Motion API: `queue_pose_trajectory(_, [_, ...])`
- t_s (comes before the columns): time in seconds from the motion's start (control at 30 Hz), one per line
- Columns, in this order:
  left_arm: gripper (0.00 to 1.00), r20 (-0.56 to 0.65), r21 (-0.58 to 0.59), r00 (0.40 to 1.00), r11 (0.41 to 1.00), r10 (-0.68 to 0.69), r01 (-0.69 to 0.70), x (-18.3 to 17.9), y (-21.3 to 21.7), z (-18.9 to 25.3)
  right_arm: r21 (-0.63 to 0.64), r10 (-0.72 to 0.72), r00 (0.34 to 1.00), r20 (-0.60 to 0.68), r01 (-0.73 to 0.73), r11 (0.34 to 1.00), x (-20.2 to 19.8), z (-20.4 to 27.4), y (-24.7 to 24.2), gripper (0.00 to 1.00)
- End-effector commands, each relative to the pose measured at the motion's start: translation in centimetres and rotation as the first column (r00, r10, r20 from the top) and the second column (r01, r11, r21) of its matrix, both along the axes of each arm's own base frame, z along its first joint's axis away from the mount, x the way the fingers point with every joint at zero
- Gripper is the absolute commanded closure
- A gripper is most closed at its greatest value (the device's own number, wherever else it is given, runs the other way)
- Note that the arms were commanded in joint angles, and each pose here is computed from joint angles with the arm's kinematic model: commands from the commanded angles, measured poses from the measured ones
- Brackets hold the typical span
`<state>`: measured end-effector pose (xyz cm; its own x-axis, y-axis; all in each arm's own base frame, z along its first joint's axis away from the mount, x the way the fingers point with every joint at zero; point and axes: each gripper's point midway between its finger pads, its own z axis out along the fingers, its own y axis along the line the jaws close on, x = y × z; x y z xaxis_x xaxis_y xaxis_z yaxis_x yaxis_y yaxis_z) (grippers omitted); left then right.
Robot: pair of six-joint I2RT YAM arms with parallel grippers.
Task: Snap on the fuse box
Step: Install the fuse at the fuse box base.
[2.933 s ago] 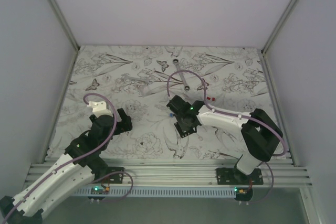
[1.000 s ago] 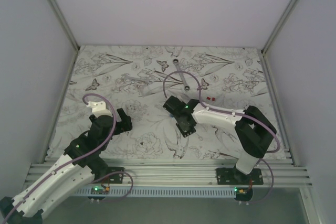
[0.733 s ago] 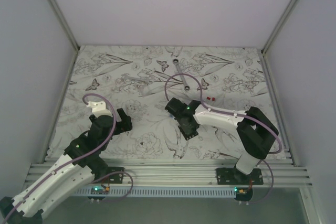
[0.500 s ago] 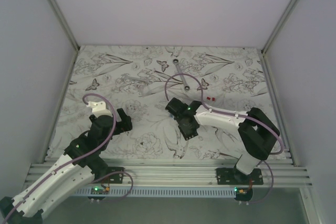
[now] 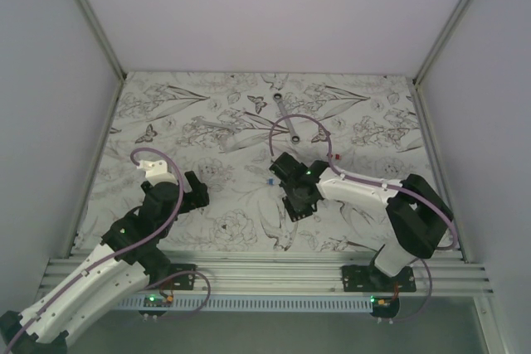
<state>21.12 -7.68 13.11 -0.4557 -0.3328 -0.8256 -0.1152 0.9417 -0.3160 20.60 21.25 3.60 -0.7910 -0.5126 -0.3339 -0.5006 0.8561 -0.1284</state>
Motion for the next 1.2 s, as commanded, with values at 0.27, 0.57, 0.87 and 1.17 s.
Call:
queue_pose_trajectory(0.27, [0.00,-0.003,0.012,1.000,1.000,0.009,-0.009,0.0,0.3,-0.4,0.046,-0.032,0.999,0.020,0.031,0.998,0.7,0.1,0.4,0.80])
queue_pose_trajectory(0.57, [0.00,-0.002,0.013,1.000,1.000,0.009,-0.009,0.0,0.3,-0.4,0.070,-0.045,0.998,0.037,0.042,0.997,1.1,0.8,0.6,0.78])
queue_pose_trajectory(0.87, [0.00,-0.002,0.013,1.000,1.000,0.009,-0.009,0.0,0.3,-0.3,0.071,-0.054,0.998,0.036,0.052,0.996,1.2,0.7,0.5,0.81])
queue_pose_trajectory(1.17, [0.00,-0.003,0.013,1.000,1.000,0.009,-0.009,0.0,0.3,-0.4,0.003,-0.051,0.999,-0.014,0.051,0.999,0.5,-1.0,-0.4,1.00])
